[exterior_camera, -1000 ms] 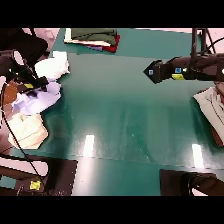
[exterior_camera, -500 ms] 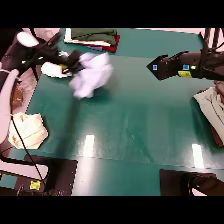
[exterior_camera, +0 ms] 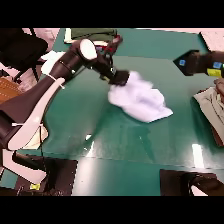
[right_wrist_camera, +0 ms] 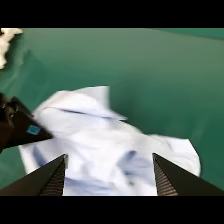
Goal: Fold the shirts.
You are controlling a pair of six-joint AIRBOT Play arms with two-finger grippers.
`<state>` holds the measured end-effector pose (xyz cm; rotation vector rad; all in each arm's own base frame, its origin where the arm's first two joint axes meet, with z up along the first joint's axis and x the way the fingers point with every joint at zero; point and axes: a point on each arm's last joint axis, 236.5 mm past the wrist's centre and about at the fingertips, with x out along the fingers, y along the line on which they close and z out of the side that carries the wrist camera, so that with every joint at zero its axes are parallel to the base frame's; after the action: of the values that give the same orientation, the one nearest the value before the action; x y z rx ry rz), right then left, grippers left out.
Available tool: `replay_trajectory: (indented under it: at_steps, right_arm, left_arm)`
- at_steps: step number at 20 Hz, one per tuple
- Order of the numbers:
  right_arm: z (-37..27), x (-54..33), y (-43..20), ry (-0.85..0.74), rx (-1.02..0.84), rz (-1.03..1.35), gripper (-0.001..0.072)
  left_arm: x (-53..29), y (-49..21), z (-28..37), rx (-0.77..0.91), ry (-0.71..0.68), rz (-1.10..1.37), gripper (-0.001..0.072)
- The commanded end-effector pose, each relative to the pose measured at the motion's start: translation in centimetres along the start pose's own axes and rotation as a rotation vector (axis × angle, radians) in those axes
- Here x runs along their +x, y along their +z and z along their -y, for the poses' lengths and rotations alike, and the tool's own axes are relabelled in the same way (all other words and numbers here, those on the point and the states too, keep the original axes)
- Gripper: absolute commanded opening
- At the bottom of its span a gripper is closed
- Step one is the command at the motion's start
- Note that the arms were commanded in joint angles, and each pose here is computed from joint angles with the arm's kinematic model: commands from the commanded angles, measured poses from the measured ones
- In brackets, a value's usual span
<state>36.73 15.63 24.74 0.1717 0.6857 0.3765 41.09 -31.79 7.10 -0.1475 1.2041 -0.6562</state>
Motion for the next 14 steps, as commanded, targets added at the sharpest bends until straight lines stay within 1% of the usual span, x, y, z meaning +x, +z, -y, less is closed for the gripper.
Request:
replay_trajectory:
  at_steps: [1, 4, 5, 6, 7, 10, 12, 14]
  right_arm:
    - [3.8, 0.9, -5.8, -0.073, 0.112, -0.118, 0.0585]
    - [6.1, 4.0, -13.8, -0.117, 0.184, -0.287, 0.0586]
    - [6.3, 5.2, -15.4, -0.104, 0.223, -0.313, 0.0588]
    - [6.4, 6.6, -16.5, -0.079, 0.273, -0.329, 0.0591]
    - [6.7, 7.9, -17.2, -0.056, 0.31, -0.334, 0.0599]
    - [9.8, 11.4, -17.6, -0.016, 0.457, -0.326, 0.0638]
    - [9.7, 13.7, -16.0, 0.157, 0.611, -0.273, 0.0647]
    - [9.0, 16.0, -14.4, 0.316, 0.745, -0.216, 0.0646]
  left_arm:
    - [0.7, -5.8, -10.5, 0.102, 0.42, -0.247, 0.0251]
    - [-1.5, -5.7, -14.0, 0.129, 0.57, -0.264, 0.0255]
    - [-2.2, -5.6, -14.7, 0.11, 0.58, -0.265, 0.0335]
    - [-2.9, -5.7, -15.2, 0.072, 0.584, -0.265, 0.0578]
    - [-3.7, -5.9, -15.6, 0.046, 0.583, -0.27, 0.0615]
    - [-7.0, -4.7, -16.3, -0.007, 0.572, -0.187, 0.0615]
    - [-8.8, -3.6, -15.6, -0.042, 0.516, -0.107, 0.0615]
    - [-9.4, -3.4, -15.5, -0.053, 0.5, -0.088, 0.0614]
